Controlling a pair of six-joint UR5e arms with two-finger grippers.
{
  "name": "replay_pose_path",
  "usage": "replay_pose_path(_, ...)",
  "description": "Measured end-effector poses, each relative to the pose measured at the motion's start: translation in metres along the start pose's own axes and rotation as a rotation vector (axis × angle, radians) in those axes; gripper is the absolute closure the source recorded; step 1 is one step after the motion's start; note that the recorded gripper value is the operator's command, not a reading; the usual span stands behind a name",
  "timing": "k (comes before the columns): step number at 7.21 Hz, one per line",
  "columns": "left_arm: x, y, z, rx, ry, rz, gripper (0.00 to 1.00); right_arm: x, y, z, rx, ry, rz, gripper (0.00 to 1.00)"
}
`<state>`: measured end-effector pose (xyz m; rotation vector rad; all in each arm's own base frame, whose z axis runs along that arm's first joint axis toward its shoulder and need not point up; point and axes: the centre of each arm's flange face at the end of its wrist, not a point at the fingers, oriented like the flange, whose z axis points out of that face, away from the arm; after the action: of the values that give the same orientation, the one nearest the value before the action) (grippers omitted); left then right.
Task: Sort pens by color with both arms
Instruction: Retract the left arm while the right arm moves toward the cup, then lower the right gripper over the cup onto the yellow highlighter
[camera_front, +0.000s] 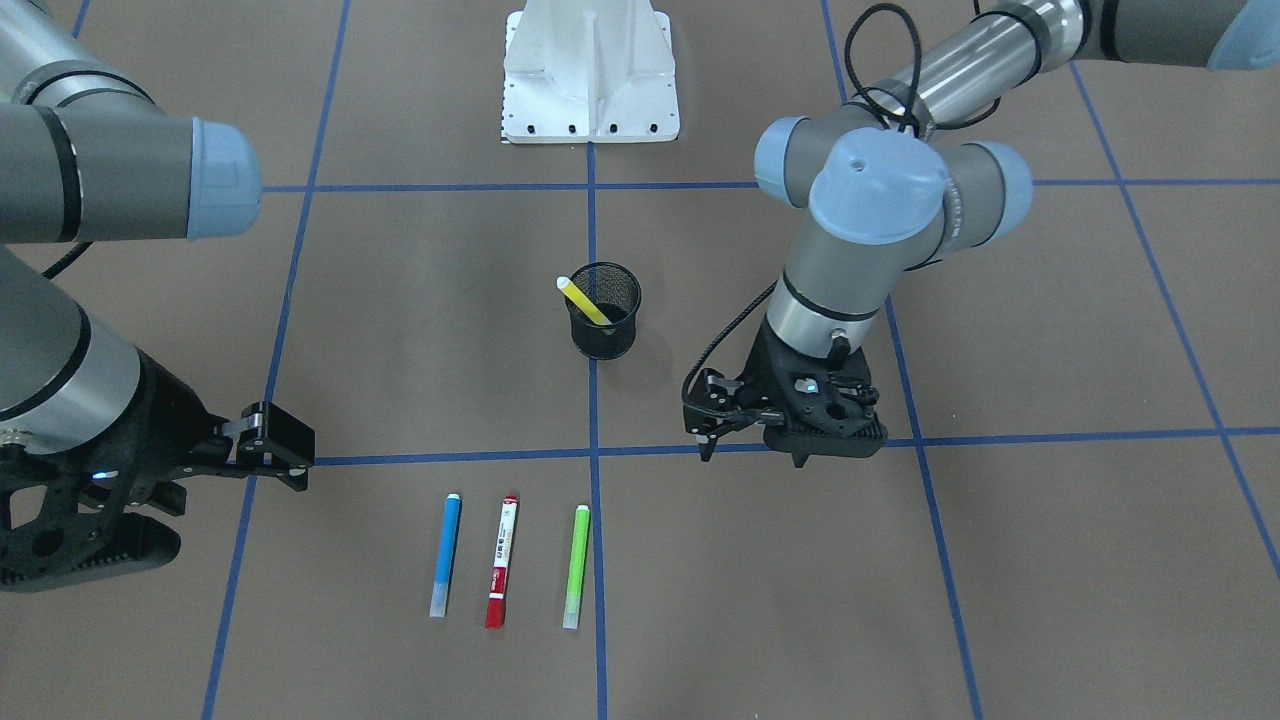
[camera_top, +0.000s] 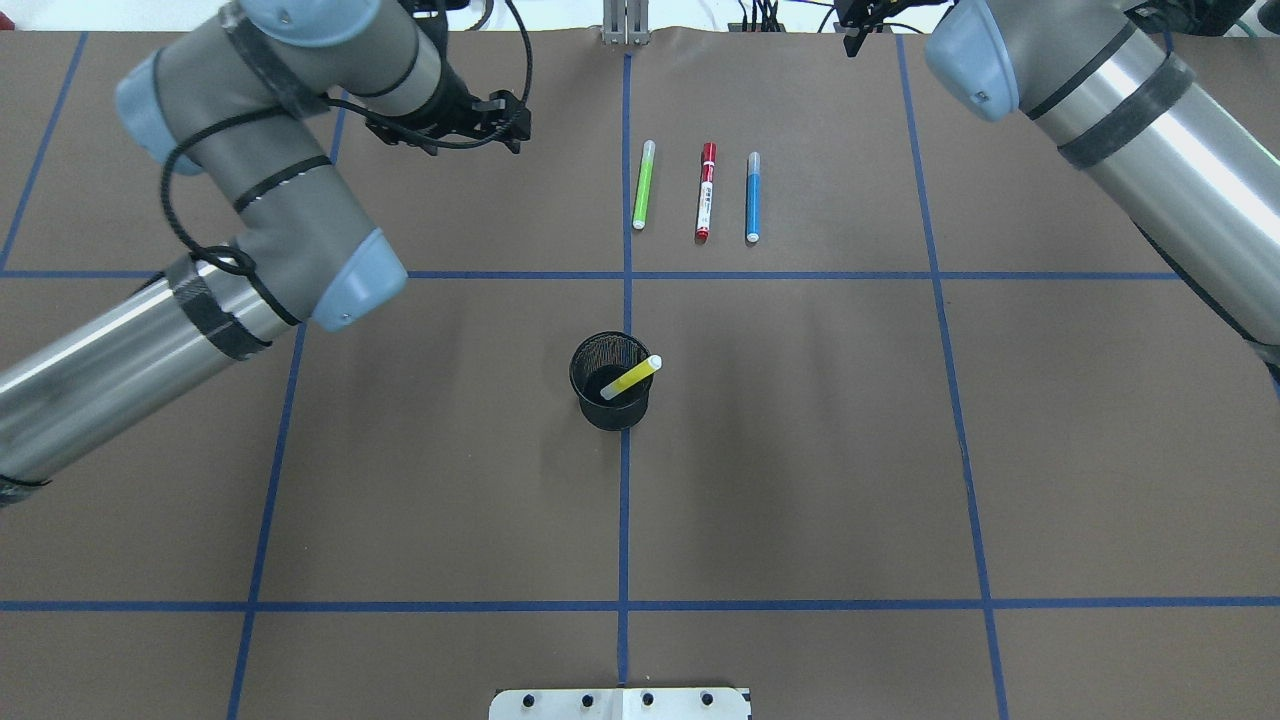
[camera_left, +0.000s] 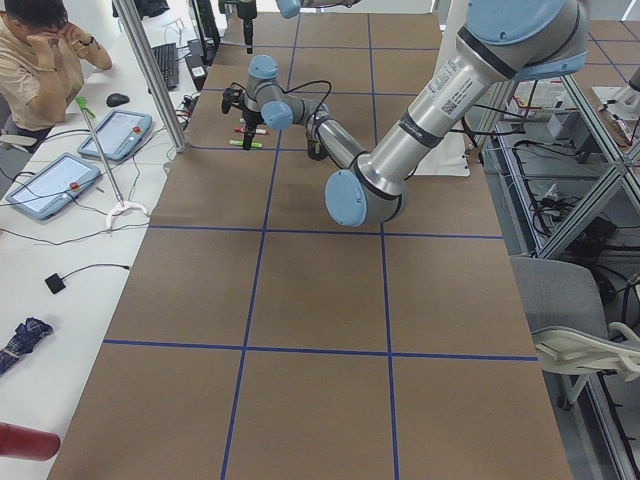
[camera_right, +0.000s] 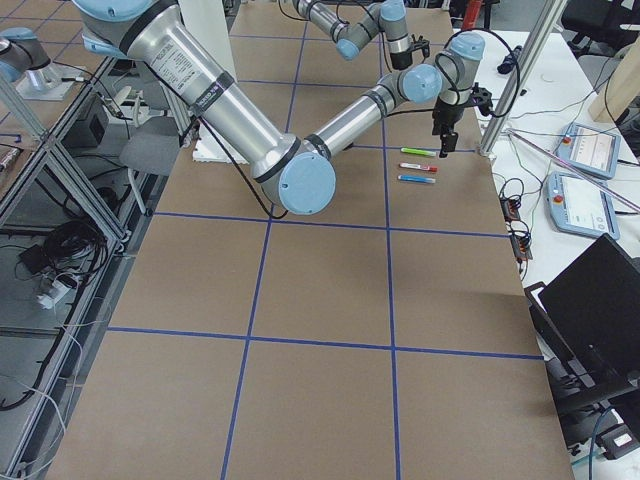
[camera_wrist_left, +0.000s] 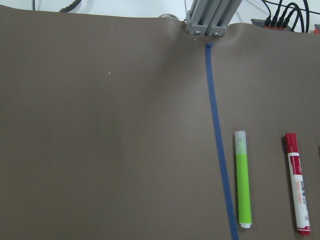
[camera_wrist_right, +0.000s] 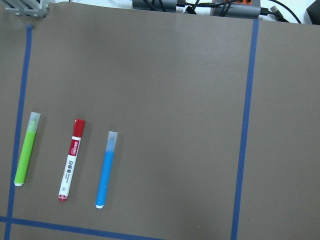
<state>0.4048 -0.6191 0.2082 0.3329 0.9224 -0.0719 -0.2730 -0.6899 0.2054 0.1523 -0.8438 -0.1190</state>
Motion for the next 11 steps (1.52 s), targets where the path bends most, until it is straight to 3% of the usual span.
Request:
replay_pose_path(2,-0.041,0.004,-0.046,-0.047,-0.050,0.068,0.00,-0.033,0.018,0.004,-0.019,-0.047,-0.011,0.01)
replay_pose_path(5,-0.121,-0.002,-0.078,-0.145,-0.044,0.094,0.00,-0.080,0.048,0.027,-0.121,-0.127,0.039,0.01)
replay_pose_path(8,-0.210,-0.016,-0.106,-0.277,-0.114,0.159,0.00,-0.131,0.081,0.049,-0.197,-0.134,0.070,0.01)
replay_pose_path(11,-0.271,-0.019,-0.132,-0.310,-0.140,0.248,0.00,-0.186,0.115,0.088,-0.304,-0.114,0.042,0.05)
